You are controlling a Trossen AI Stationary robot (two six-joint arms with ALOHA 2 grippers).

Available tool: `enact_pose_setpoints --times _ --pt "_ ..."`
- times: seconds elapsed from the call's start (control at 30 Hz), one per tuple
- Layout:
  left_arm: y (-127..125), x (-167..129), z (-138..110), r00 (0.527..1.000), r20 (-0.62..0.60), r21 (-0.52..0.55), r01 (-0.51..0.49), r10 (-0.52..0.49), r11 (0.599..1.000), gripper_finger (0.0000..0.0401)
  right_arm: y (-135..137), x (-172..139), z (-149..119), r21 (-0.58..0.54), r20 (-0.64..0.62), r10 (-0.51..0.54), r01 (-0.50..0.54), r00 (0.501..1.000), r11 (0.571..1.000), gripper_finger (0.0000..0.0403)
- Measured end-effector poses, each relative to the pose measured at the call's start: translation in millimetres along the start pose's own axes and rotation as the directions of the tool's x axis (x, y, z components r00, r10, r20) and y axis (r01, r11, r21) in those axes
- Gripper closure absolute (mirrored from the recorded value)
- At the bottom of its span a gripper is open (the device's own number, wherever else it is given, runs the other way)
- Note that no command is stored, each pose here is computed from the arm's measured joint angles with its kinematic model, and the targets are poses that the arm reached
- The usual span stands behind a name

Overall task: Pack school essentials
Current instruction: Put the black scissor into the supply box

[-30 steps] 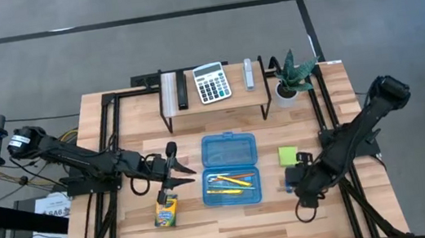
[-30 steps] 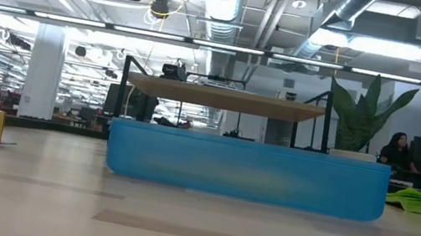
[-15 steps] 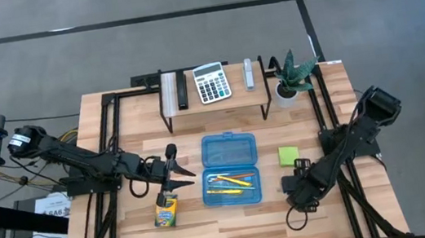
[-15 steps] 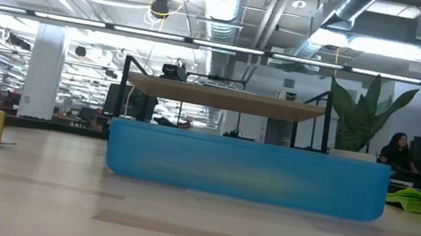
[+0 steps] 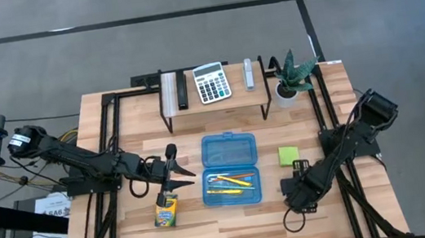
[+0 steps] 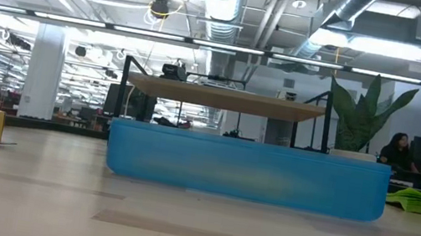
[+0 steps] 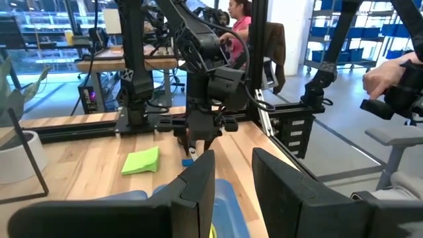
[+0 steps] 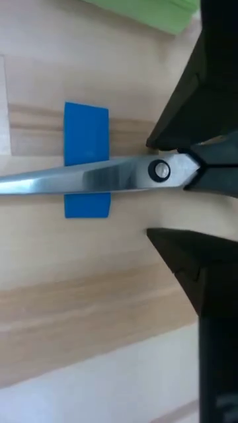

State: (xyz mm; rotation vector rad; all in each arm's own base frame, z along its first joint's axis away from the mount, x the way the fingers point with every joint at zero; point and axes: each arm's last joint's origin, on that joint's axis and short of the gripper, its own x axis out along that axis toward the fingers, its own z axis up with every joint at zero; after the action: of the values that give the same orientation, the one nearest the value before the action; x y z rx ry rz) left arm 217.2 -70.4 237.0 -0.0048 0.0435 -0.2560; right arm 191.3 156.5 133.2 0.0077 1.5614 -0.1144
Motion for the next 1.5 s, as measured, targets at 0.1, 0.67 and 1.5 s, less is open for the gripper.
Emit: enact_pose_setpoints --times 0.1,0.67,1.5 --pt "0 0 0 1.0 0.0 0.0 -0.001 0.001 1.0 0.0313 -1 0 0 -0.004 -0.003 -0.002 0.002 1.0 1.0 0.0224" --pt "1 0 0 1.0 0.0 -0.009 -0.019 0.019 1.0 0.0312 -4 -1 1 -0.001 -0.029 -0.018 0.017 0.999 1.0 0.0338" --pt "1 0 0 1.0 0.001 -0.01 -0.029 0.029 1.0 0.0313 -3 -76 60 -0.061 0.148 -0.002 0.011 0.989 0.998 0.0339"
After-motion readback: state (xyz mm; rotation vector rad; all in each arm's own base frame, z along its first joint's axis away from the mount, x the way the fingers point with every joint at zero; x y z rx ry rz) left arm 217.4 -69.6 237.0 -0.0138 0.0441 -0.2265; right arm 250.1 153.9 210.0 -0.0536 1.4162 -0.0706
